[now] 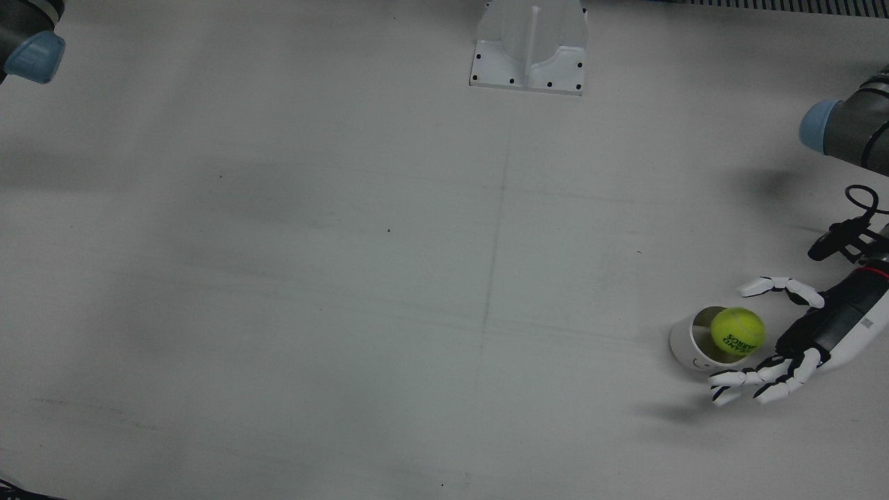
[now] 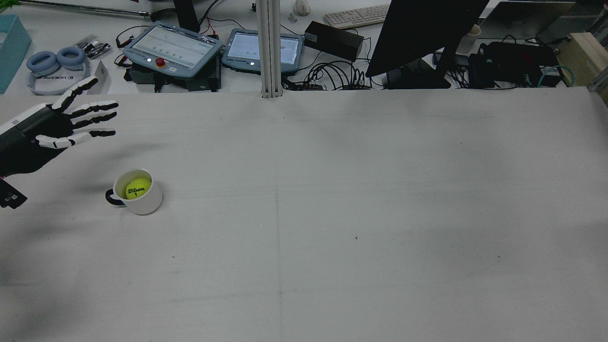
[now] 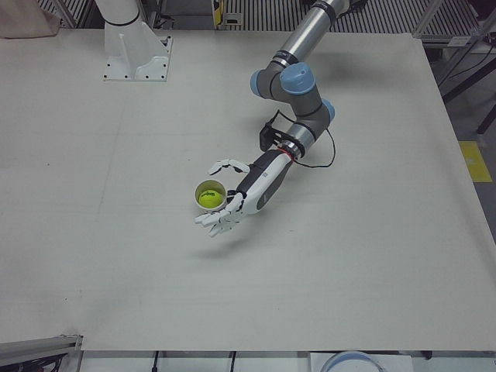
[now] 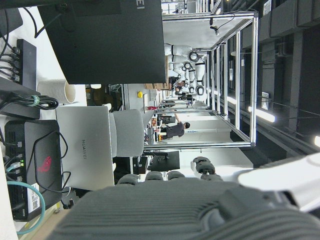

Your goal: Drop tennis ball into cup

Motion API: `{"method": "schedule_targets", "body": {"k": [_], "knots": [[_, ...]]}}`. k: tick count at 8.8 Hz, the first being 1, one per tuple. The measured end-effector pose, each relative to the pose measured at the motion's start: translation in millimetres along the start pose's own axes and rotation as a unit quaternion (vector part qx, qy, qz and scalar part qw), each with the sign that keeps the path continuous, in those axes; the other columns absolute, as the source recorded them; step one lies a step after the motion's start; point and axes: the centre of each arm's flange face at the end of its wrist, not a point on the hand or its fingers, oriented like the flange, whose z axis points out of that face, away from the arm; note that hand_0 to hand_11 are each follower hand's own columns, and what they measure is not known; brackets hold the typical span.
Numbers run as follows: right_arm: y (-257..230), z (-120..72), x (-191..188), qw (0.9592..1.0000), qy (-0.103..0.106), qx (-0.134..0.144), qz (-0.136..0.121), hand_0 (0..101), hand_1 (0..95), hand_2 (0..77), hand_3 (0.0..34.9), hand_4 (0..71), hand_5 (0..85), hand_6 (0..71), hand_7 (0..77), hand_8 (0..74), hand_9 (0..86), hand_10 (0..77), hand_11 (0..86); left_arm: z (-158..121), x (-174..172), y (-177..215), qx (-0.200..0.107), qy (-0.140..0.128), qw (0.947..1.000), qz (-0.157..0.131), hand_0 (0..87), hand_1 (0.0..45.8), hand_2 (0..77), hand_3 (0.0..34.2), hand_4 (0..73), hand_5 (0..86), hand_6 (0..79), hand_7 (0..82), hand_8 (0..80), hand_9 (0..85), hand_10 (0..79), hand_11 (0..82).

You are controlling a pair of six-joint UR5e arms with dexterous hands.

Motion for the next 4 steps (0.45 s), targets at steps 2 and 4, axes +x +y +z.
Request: {"method": "schedule_targets", "body": {"k": [2,4], "knots": [[-1,0.0,0,1.0000,0.000,0.001,0.000,0,0.5,0.5,0.0,0.0,0.0,0.0,0.5,0.0,0.0,0.0,0.5,-11,111,-11,0.024,0.064,0.9969,0.040,52.4,24.0,38.7,30.0,0.5,16.9,38.2,12.5,19.1,3.8,9.3,16.4],[-1,0.0,1,1.0000,0.000,0.001,0.000,0,0.5,0.5,0.0,0.0,0.0,0.0,0.5,0.0,0.0,0.0,0.5,-40,199,-16,0.055,0.116,0.9892,0.071,53.3,23.5,38.2,29.1,0.5,16.9,38.2,14.2,19.1,4.9,10.4,16.9]]}}
